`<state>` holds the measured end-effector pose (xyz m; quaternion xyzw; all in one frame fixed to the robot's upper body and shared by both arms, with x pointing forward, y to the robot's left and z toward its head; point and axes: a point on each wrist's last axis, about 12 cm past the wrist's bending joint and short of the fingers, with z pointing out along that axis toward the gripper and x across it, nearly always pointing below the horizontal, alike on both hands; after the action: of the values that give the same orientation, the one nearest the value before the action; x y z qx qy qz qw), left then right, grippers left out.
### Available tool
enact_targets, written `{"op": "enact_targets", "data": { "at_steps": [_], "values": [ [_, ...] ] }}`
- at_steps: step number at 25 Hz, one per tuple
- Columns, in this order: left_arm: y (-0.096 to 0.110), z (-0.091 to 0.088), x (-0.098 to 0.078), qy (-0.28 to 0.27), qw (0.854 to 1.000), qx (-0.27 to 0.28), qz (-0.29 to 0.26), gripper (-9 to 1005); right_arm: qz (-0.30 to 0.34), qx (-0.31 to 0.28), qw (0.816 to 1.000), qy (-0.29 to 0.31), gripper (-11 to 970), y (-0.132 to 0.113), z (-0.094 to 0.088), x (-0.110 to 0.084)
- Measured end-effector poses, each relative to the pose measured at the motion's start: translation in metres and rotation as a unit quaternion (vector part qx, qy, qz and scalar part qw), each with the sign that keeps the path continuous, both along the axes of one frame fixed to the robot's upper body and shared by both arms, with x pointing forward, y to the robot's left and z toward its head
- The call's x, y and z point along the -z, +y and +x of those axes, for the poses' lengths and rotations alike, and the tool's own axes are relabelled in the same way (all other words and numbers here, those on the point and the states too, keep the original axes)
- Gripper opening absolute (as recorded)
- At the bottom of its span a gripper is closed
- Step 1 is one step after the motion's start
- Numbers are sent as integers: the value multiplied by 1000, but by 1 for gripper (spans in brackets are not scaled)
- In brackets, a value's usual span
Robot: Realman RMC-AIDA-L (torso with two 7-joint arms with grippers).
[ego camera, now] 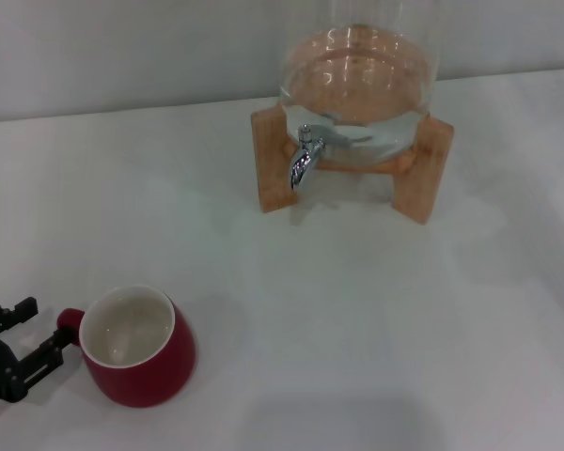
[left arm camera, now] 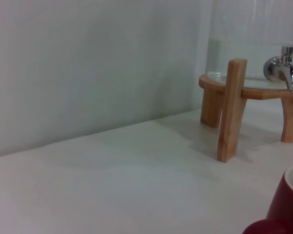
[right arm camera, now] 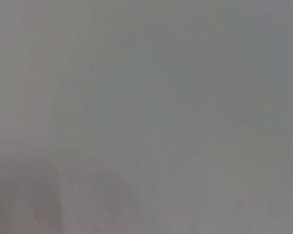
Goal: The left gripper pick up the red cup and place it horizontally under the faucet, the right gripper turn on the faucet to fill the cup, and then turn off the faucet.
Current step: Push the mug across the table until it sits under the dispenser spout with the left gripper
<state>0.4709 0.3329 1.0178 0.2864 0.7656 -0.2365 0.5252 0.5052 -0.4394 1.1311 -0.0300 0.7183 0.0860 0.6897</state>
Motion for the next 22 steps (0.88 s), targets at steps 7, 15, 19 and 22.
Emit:
{"op": "enact_targets", "data": {
  "at_steps": [7,15,19,22],
  "values": [
    [-2,5,-1,-2,1000,1,2,619,0,0,1000,0,631,0,1,0],
    [-3,7,-1,0,1000,4,3,618,0,5,1000,-7,631,0,1,0],
    [-5,10,-3,-3,1000,8,3,618,-1,4,1000,-8,631,0,1,0],
    [-7,12,-4,-4,1000,11,2,618,0,4,1000,-8,631,0,1,0]
  ]
}}
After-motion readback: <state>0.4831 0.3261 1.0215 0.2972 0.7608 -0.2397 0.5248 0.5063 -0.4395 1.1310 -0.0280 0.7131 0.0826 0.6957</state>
